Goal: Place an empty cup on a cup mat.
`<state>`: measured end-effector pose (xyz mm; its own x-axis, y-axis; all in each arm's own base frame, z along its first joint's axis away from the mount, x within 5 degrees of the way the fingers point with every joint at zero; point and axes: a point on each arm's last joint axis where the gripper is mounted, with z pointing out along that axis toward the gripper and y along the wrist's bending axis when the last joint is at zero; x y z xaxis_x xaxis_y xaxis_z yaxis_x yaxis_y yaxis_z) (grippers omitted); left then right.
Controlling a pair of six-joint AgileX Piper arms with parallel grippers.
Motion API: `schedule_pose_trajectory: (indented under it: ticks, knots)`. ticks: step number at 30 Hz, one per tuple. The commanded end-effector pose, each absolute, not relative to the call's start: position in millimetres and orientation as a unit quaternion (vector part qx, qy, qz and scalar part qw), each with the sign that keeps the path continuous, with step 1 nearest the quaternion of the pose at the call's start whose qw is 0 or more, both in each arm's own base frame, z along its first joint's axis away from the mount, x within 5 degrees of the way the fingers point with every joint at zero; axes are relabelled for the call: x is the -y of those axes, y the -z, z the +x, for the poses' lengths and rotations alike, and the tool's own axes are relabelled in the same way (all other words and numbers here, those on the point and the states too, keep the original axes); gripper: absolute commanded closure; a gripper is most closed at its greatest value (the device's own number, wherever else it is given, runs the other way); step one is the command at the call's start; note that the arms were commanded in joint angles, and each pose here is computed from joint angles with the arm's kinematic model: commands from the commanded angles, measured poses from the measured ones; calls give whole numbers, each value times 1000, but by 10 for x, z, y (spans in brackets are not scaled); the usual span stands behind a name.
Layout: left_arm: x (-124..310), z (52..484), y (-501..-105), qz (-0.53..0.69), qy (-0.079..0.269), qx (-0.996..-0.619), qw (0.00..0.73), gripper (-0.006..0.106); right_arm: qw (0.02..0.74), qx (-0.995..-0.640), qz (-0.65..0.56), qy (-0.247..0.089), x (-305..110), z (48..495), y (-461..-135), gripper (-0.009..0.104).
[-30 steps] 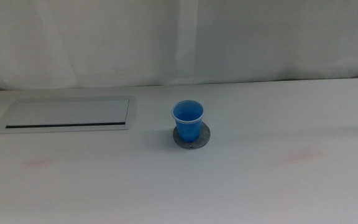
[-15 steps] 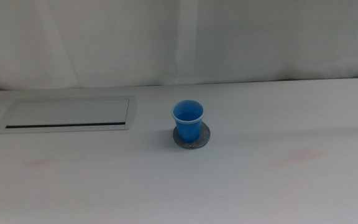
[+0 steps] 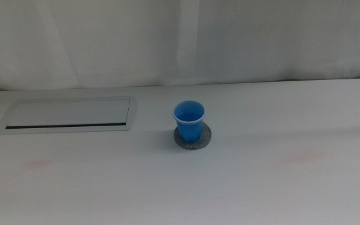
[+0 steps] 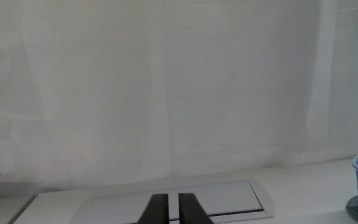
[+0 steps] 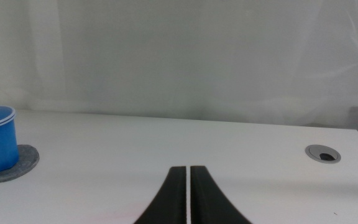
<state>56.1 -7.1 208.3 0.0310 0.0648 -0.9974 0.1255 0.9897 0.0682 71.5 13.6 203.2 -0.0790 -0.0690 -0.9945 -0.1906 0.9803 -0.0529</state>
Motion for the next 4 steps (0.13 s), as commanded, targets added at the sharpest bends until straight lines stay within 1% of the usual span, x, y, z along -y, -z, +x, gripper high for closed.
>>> schedule_pose_trajectory:
  ticks: [1,4]
  knots:
    - [72,568,-1965,65,25,-703,708,103,656,-748,-94,-37,-131,710,-1892,98]
    - [72,568,-1965,65,25,-703,708,103,655,-749,-94,-37,-130,710,-1888,98]
